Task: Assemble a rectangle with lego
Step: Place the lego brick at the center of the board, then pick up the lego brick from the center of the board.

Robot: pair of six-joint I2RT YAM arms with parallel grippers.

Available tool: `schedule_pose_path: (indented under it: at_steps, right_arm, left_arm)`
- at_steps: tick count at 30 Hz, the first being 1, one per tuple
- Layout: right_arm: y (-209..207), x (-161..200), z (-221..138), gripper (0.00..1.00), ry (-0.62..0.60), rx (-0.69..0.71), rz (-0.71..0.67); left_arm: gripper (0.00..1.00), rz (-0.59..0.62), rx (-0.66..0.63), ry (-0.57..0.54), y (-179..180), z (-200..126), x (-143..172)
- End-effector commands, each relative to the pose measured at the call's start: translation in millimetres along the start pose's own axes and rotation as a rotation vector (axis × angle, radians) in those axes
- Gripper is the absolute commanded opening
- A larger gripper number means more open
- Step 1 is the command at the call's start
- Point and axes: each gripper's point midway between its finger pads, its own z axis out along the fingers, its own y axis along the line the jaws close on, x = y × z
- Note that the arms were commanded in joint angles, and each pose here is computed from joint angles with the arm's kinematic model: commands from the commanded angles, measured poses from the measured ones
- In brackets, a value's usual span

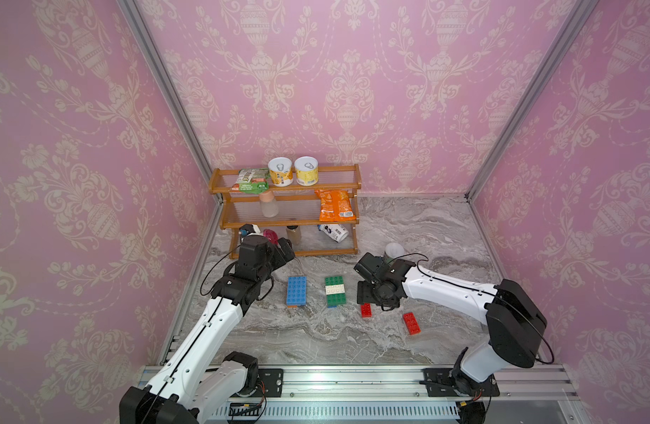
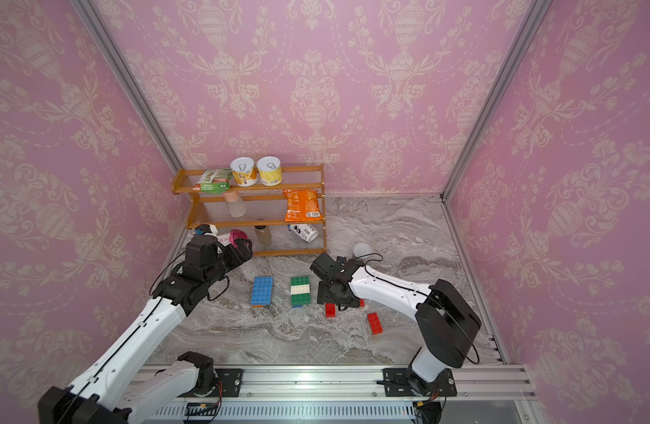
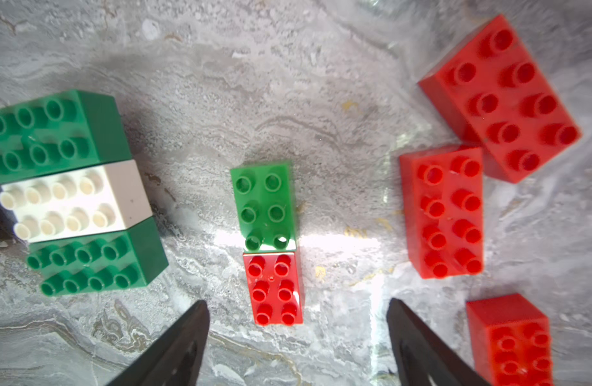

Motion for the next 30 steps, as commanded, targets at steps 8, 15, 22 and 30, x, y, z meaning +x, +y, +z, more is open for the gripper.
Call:
schedule_pose_path:
  at_steps: [8,15,22,30]
  right_arm:
    - [-45.5,-39.1,5.0,1.00,-0.079,0.066,0.217]
    - [-55.1,-48.6,29.4,1.00,-0.085,0.051,0.306]
    - [-63.7,-51.7,48.5,1.00,-0.080,0.076,0.332]
    - [-72.2,-56.3,70.7,0.95,-0.056,0.128,0.318]
  left_arm:
    - [0.99,0.025,-0.014,0.012,-0.4,1.3,1.3]
    - [0.99,0.047,-0.024,0.037,-1.7,10.5,3.2]
    - [0.99,0.047,-0.024,0.060,-1.1,17.3,8.6]
    - [0.99,0.048,-0.028,0.063,0.3,17.5,10.2]
